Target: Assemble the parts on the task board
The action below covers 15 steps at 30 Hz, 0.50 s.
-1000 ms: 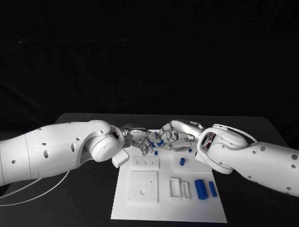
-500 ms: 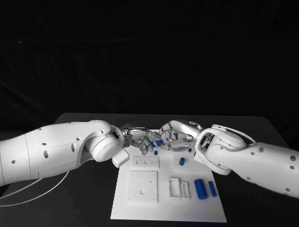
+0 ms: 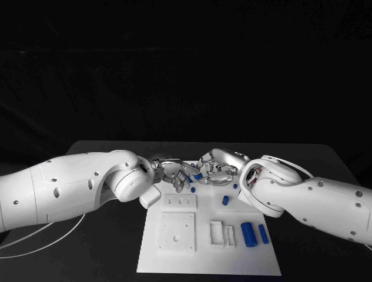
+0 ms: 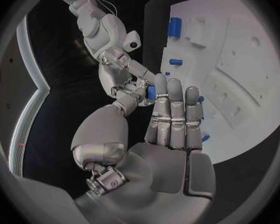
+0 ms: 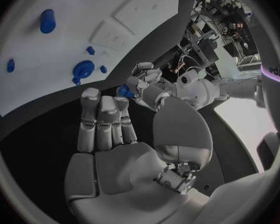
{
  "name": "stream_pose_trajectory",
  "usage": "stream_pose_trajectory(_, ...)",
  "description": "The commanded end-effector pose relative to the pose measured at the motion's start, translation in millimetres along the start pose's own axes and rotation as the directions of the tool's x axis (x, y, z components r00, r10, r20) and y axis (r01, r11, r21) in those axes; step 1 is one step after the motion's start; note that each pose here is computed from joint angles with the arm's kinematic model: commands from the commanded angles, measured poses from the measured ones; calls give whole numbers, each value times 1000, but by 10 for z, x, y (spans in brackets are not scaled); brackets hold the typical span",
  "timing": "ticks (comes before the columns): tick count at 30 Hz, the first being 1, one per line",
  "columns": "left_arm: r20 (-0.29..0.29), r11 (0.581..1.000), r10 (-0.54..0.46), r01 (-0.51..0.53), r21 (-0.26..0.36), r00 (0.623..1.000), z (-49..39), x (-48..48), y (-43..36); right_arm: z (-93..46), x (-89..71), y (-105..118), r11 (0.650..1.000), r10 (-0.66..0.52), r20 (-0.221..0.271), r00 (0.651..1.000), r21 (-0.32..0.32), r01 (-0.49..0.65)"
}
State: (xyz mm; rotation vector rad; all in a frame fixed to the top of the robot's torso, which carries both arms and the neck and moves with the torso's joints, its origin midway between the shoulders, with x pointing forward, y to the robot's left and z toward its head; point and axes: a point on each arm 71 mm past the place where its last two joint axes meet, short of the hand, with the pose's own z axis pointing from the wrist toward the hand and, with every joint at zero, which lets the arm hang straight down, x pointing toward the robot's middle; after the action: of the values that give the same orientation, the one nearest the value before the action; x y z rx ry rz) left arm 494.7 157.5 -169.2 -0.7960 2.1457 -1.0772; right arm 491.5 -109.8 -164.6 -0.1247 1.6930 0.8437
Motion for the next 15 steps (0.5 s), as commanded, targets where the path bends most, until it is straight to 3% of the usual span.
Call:
stream_pose_trajectory(1, 8, 1000, 3, -3, 13, 1000, 5, 25, -26, 5, 42, -16, 998, 44, -28, 999, 51, -42)
stream_pose_trajectory(15, 33, 1000, 15, -15, -1, 999, 16, 2, -16, -1, 67, 3, 996, 67, -26, 997, 55, -65)
